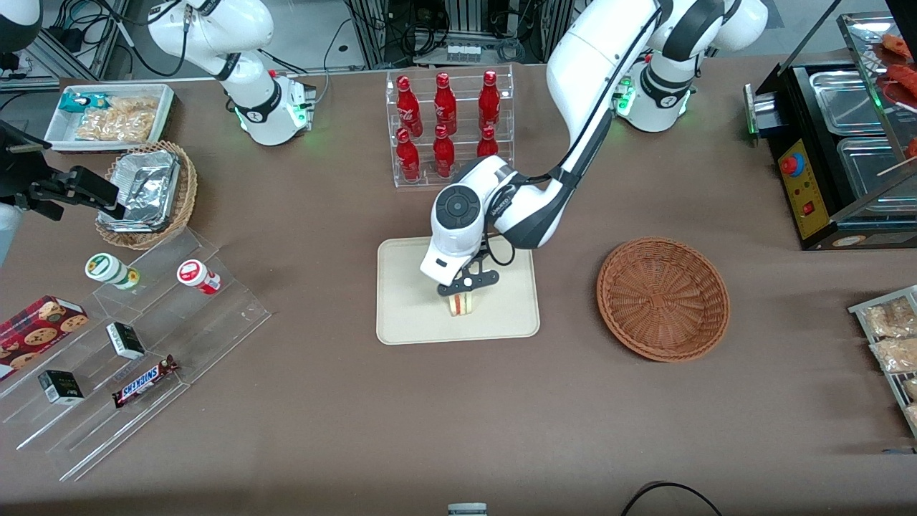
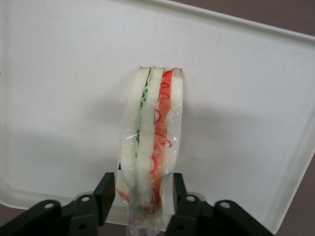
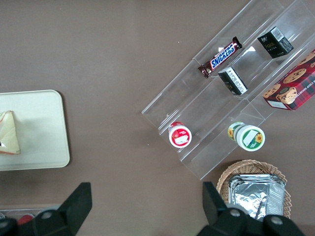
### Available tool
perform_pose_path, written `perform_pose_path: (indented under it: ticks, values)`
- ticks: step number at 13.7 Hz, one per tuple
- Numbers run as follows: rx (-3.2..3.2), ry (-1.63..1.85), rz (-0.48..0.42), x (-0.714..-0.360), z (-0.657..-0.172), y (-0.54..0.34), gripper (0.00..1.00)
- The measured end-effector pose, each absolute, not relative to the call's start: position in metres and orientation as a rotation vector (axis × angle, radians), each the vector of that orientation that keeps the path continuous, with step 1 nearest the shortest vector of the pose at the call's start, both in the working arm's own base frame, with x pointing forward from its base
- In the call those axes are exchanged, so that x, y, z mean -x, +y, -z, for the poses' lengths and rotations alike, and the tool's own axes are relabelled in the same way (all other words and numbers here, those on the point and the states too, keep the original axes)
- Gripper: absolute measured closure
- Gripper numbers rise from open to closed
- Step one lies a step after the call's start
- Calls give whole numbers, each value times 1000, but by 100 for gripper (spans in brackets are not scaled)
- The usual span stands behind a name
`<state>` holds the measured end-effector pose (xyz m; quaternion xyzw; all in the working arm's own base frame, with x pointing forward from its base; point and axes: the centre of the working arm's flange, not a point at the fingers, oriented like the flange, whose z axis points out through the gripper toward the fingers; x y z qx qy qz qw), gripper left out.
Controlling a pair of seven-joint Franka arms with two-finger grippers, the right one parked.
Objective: Place sandwich from basket to tray
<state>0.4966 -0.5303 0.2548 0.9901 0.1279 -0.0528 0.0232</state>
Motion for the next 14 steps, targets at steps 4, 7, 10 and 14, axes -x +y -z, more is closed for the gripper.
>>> perform_pose_path:
  ticks: [4,7,10,14]
  values:
    - [-3047,388,131,-501,-296,-532,1]
    - [-3080,387,145,-498,-348,-519,0]
    - [-3121,378,153,-508,-388,-489,0]
    - [-3186,381,231,-519,-407,-451,0]
